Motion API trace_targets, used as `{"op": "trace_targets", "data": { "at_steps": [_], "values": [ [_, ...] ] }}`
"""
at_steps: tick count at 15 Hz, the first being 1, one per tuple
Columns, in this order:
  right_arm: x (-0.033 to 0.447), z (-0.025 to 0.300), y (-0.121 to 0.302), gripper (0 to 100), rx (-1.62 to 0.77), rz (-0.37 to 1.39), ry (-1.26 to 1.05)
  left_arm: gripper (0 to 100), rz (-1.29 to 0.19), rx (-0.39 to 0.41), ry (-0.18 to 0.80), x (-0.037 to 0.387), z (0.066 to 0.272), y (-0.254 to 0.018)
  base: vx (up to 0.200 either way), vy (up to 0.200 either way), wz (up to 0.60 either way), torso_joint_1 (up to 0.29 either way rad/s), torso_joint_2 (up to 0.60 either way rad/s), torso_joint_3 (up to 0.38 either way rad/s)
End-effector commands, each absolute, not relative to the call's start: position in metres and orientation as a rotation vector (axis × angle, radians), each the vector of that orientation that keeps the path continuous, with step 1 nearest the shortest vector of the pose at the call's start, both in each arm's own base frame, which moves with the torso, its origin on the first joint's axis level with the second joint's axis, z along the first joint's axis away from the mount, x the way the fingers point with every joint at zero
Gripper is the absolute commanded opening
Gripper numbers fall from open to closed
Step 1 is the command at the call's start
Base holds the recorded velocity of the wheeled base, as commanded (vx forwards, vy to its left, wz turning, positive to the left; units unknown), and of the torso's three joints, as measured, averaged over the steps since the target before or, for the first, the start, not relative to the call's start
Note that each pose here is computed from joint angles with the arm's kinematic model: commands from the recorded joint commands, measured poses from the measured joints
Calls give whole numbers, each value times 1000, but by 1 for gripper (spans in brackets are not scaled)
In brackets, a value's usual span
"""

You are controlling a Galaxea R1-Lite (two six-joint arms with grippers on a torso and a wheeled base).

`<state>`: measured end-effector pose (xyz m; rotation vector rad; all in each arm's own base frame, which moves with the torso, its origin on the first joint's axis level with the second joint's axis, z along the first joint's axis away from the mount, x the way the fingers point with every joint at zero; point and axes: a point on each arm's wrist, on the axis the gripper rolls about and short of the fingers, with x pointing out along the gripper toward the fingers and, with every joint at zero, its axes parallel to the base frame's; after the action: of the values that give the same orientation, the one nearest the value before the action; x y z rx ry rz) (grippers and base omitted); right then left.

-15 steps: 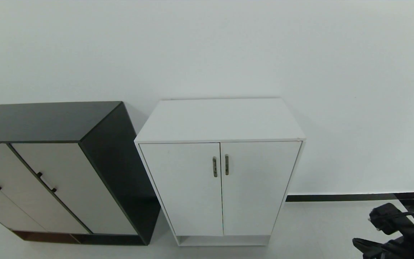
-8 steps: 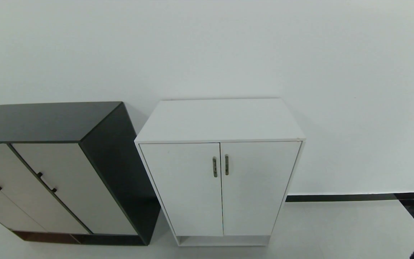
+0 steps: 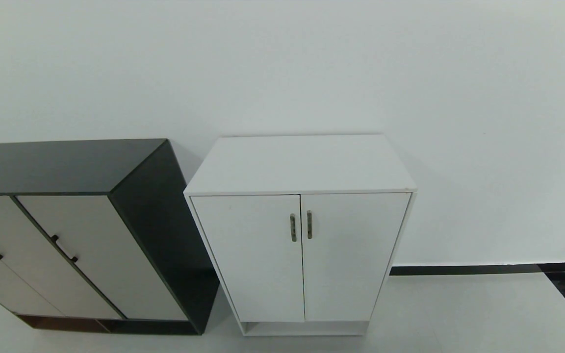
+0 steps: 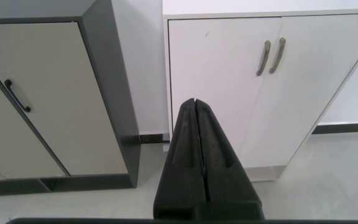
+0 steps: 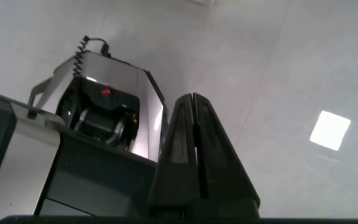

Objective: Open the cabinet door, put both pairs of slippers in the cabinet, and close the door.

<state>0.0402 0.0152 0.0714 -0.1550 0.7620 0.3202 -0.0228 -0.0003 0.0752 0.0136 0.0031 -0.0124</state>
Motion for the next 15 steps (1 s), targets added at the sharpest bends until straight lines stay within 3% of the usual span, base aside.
{"op": "trace_targets", "data": {
  "at_steps": [1, 5, 15],
  "values": [
    [34, 70, 14, 0, -146, 386, 758, 0, -12, 14, 5, -23, 75, 0, 0, 0, 0, 0, 0, 0],
    [29, 72, 11, 0, -118, 352, 696, 0, -12, 14, 5, -23, 75, 0, 0, 0, 0, 0, 0, 0],
    [2, 79, 0, 0, -3, 60, 322, 0, -11, 12, 3, -23, 75, 0, 0, 0, 0, 0, 0, 0]
  ]
}}
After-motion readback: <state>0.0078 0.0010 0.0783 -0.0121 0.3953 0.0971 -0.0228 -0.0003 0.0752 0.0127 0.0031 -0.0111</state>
